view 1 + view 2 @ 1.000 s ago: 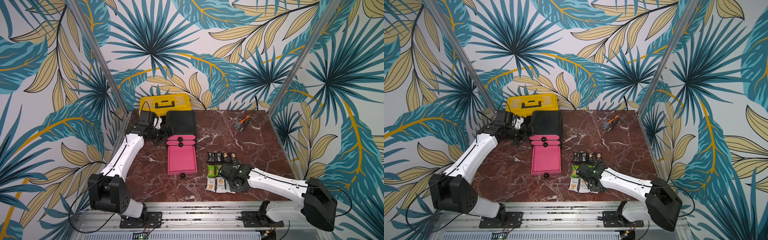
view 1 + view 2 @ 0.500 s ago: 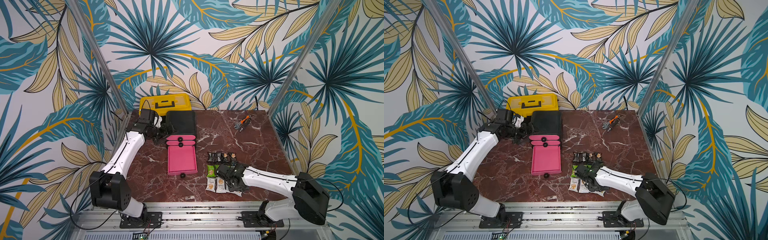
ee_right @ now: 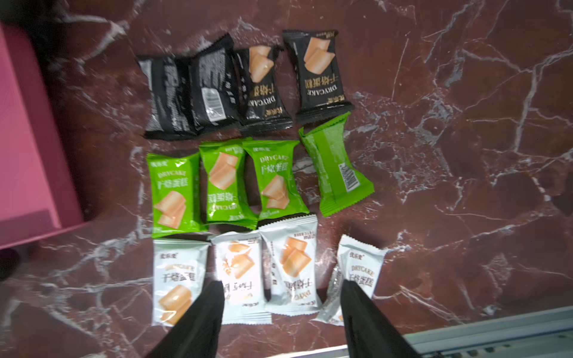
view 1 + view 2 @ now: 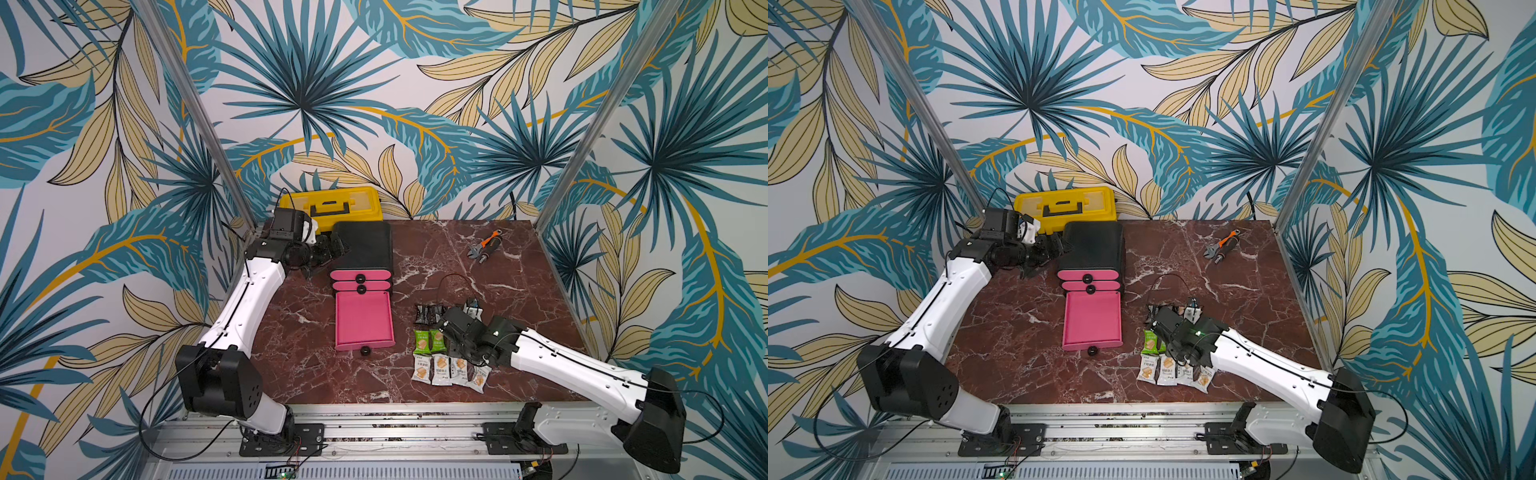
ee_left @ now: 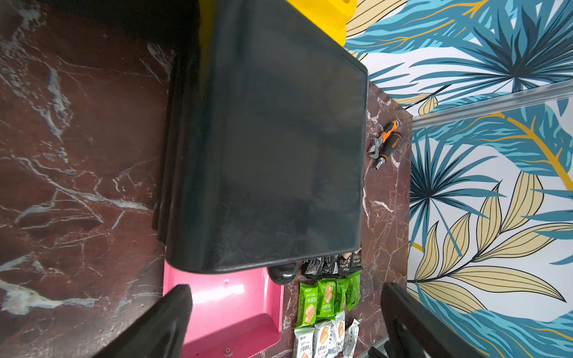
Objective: Take the cookies out of the drawer
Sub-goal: Place the cookie at the center of the board.
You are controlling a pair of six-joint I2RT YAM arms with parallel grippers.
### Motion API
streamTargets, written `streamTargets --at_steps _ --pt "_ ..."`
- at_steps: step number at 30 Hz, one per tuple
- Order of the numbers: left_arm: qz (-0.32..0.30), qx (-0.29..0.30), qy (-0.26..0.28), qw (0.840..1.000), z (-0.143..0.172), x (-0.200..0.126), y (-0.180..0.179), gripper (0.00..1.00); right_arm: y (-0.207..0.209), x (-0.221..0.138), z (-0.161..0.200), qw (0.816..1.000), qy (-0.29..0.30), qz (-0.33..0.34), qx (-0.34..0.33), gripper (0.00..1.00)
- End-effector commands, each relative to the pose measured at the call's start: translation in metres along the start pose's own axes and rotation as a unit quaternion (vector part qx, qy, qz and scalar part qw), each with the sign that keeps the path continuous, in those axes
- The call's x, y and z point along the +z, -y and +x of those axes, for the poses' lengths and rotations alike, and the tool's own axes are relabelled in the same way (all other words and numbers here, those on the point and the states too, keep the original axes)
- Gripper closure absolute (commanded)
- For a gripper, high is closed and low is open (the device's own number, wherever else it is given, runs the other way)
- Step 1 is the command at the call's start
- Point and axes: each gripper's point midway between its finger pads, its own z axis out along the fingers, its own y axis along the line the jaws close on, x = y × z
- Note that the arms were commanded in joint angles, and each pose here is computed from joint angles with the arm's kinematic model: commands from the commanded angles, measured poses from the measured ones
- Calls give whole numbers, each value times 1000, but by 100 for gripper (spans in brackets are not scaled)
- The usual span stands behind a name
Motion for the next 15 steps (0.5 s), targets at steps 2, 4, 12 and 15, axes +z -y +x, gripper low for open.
streamTargets --at_steps 2,4,12,15 --pt "-1 10 11 1000 -17 0 -1 0 10 -4 9 997 1 14 79 36" --pt "3 9 3 1000 -15 3 0 0 42 -6 17 989 6 74 129 40" --pt "20 -10 -28 999 3 7 -2 0 101 14 63 967 -18 157 201 36" --pt "21 -8 -28 999 5 6 -2 0 102 27 70 971 -26 143 190 35"
